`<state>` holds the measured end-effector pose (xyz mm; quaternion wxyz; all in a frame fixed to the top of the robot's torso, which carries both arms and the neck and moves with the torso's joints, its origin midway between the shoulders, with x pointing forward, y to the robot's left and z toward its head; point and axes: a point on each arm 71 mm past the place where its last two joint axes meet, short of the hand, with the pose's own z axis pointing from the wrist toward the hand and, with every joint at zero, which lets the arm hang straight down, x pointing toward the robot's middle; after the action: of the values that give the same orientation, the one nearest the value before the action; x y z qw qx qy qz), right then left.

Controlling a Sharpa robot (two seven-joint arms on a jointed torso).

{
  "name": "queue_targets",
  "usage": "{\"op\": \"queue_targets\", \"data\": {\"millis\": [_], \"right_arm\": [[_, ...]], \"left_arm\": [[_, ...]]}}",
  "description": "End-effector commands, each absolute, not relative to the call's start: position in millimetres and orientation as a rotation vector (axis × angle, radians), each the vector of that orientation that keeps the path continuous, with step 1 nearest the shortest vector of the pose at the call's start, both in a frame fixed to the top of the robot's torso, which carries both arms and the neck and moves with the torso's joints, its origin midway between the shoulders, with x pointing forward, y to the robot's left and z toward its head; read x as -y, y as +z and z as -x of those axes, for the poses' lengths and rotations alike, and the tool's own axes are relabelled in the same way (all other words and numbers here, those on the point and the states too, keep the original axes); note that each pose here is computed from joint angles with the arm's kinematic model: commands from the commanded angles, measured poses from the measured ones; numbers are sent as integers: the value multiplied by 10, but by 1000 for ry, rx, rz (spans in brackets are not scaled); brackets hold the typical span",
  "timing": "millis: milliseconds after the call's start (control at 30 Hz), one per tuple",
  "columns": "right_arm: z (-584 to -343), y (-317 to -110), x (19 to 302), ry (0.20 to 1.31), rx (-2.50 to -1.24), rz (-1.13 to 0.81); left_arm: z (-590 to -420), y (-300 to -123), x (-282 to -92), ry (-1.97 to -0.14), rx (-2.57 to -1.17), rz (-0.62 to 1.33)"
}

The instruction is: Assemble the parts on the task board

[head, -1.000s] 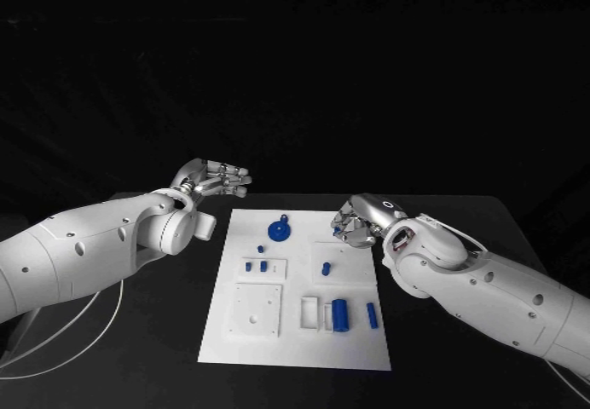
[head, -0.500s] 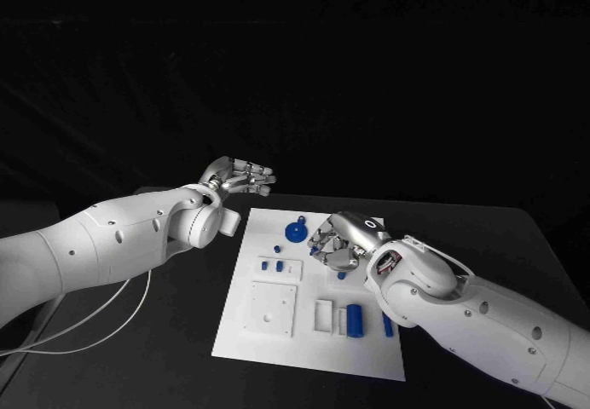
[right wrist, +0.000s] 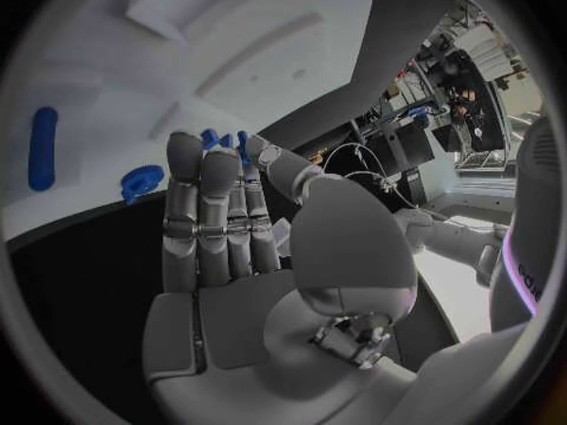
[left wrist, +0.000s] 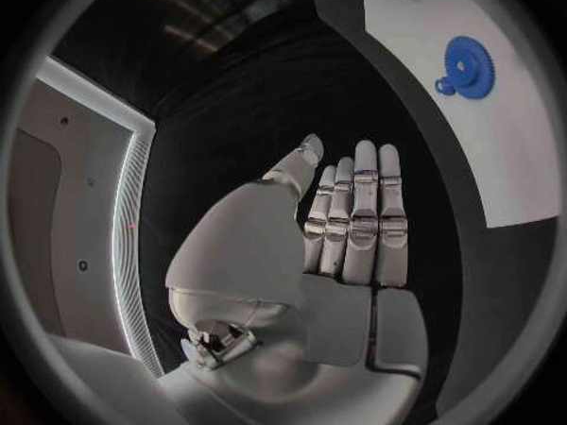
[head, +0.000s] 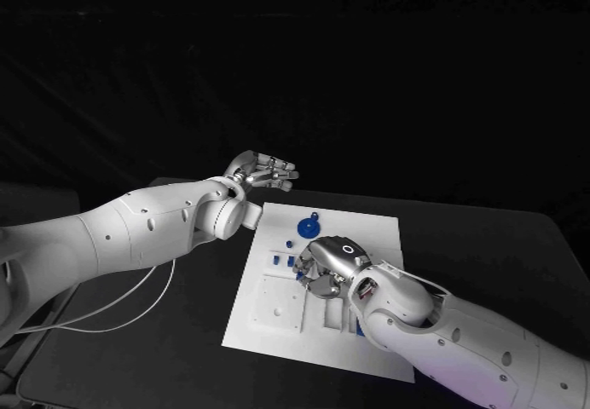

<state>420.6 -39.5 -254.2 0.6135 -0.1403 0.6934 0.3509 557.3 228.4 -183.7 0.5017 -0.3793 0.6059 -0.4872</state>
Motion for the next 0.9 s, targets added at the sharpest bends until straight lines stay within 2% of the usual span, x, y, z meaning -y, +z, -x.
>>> {"op": "queue_targets", "data": {"millis": [33,300,900], "right_arm": [[-4180,-2619,343,784,-1579,383],[-4130,-2779,280,775,-1607,415],[-4052,-2858,254,785,-1633,432]], "left_arm": [[-5579,-1825,-2238,-1187,-1459,915],[-5596,-1828,-2196,-1190,-1461,912],[-5612,-1835,-2204,-1184,-1465,917]]}}
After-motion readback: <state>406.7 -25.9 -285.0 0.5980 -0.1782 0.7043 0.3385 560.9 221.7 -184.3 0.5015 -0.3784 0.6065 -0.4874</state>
